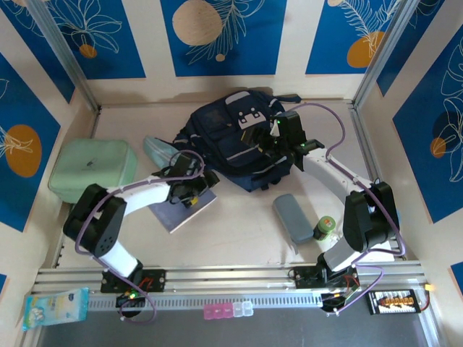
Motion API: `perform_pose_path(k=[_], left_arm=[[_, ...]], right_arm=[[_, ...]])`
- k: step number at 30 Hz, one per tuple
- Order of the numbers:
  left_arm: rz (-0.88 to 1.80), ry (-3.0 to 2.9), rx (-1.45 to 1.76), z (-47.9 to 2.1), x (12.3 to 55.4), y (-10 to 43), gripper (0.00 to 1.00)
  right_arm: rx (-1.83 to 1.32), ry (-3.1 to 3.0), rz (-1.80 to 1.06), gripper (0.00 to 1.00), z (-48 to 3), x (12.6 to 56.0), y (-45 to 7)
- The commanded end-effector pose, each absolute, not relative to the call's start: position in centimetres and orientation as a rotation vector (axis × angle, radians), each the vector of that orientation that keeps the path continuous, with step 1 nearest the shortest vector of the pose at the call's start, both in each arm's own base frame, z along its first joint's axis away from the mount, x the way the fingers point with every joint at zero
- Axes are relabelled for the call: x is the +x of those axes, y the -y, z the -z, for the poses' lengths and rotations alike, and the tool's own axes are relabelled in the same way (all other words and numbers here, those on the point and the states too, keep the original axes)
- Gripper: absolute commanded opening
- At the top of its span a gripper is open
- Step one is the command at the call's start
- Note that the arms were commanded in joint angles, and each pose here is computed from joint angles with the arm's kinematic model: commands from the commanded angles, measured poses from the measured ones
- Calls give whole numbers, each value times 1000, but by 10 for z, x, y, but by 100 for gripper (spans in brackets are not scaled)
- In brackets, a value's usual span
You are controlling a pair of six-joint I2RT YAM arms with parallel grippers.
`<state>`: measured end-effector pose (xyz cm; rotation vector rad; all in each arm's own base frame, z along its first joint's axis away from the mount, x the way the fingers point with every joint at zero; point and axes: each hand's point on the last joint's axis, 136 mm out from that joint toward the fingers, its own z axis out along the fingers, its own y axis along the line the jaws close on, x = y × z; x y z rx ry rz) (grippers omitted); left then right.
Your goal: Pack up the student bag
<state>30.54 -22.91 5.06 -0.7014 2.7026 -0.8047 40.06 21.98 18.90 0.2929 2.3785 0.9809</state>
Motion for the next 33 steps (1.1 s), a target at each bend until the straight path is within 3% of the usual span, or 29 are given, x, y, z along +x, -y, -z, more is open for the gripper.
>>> perform_pose_path(k=[1, 6, 15, 21, 27, 33], left_arm=[[809, -2727, -611, -68, 304, 232, 100], [598, -2794, -449, -81, 289, 188, 100], [451, -2857, -444, -54, 275, 122, 100], [526, -2913, -382, -33, 271, 134, 100], [543, -2989, -448, -27, 236, 138, 99], [680, -3028, -490, -36, 206, 175, 99]], right_arm=[[280, -2375, -1001, 81, -200, 391, -219], [271, -2379, -1005, 81, -199, 391, -220], [250, -2392, -1040, 80, -197, 393, -233], [247, -2392, -1031, 80, -198, 390, -233], [239, -2390, -1029, 81, -197, 387, -232], [121, -2443, -1050, 80, -185, 371, -243]])
